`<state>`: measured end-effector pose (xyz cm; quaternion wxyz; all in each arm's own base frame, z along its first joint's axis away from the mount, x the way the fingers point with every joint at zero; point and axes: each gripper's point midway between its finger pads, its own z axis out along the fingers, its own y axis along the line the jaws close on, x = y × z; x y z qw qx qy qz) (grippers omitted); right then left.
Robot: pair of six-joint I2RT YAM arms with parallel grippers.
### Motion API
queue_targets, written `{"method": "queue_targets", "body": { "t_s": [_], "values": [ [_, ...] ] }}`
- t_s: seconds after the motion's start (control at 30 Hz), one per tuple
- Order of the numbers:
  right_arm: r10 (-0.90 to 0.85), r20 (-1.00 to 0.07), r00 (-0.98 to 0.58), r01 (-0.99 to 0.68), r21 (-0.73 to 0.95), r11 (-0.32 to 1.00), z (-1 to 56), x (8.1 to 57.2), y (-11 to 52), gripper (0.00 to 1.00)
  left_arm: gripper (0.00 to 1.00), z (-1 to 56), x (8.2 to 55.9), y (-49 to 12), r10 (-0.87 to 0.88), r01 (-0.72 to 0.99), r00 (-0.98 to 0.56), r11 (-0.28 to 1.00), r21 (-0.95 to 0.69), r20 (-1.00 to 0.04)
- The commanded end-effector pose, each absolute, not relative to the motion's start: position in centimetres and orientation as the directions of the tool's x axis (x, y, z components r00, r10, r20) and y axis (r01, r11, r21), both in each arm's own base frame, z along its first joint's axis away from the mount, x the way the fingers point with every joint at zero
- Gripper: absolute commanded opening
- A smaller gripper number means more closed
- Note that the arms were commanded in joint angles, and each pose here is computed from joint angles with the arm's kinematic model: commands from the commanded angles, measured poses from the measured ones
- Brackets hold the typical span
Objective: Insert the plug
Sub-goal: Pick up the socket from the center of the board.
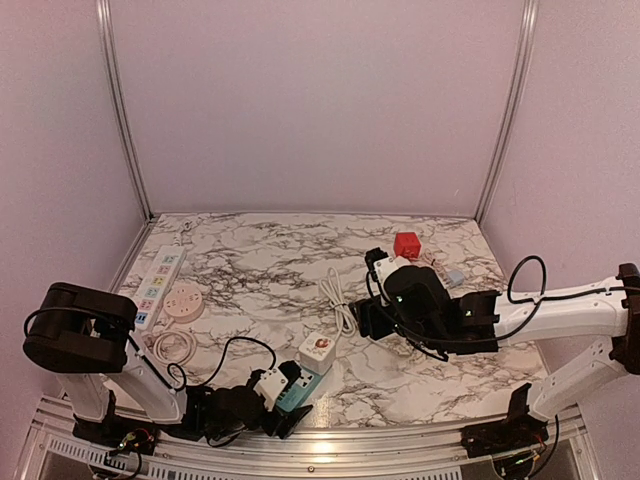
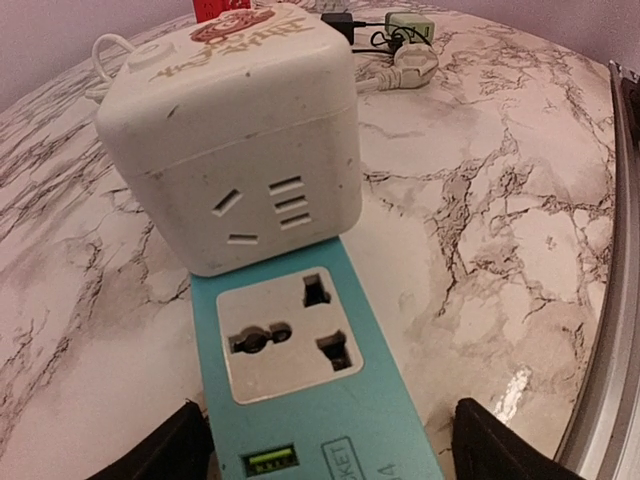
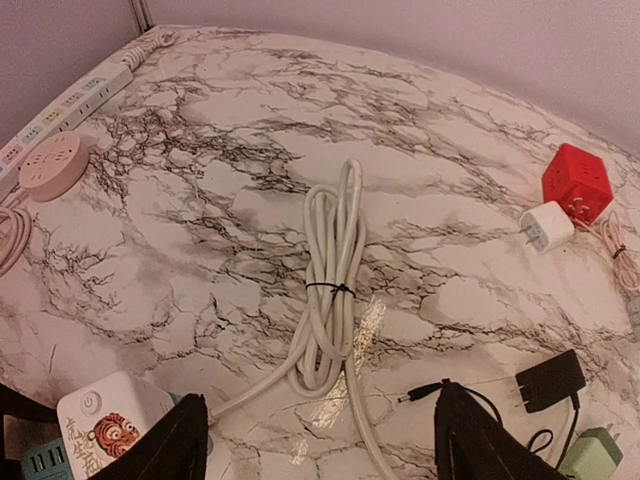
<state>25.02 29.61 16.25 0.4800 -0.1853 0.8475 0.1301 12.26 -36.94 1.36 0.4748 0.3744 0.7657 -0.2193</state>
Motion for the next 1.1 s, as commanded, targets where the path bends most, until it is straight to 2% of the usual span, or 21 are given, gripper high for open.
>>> {"method": "queue_targets", "body": {
  "t_s": [0.0, 0.17, 0.37, 0.73, 1.07],
  "values": [
    [-0.169, -0.869, -0.465, -0.446, 0.064, 0.893, 17.1, 25.1, 30.1, 0.71, 0.81, 1.6, 12.3, -36.5, 0.358, 0.778, -0.256, 0.627, 0.028, -0.898],
    [-0.152, -0.877, -0.456, -0.436, 0.072, 0.897, 17.6, 25.1, 29.7, 0.71, 0.6, 1.6, 12.0, -36.7, 0.362, 0.791, -0.248, 0.611, 0.028, -0.899],
    [-0.079, -0.906, -0.416, -0.401, 0.104, 0.91, 20.1, 25.0, 28.0, 0.7, 0.42, 1.9, 10.8, -37.5, 0.354, 0.841, -0.227, 0.541, 0.001, -0.907],
    [0.154, -0.946, -0.285, -0.409, 0.265, 0.873, 25.3, 23.4, 24.3, 0.66, 0.33, 1.5, 8.6, -40.2, 0.365, 0.905, -0.216, 0.423, -0.045, -0.906],
    [0.086, -0.942, -0.325, -0.421, 0.225, 0.879, 23.7, 23.8, 25.8, 0.65, 0.15, 2.3, 8.4, -39.7, 0.343, 0.91, -0.205, 0.412, -0.05, -0.917]
  ]
}}
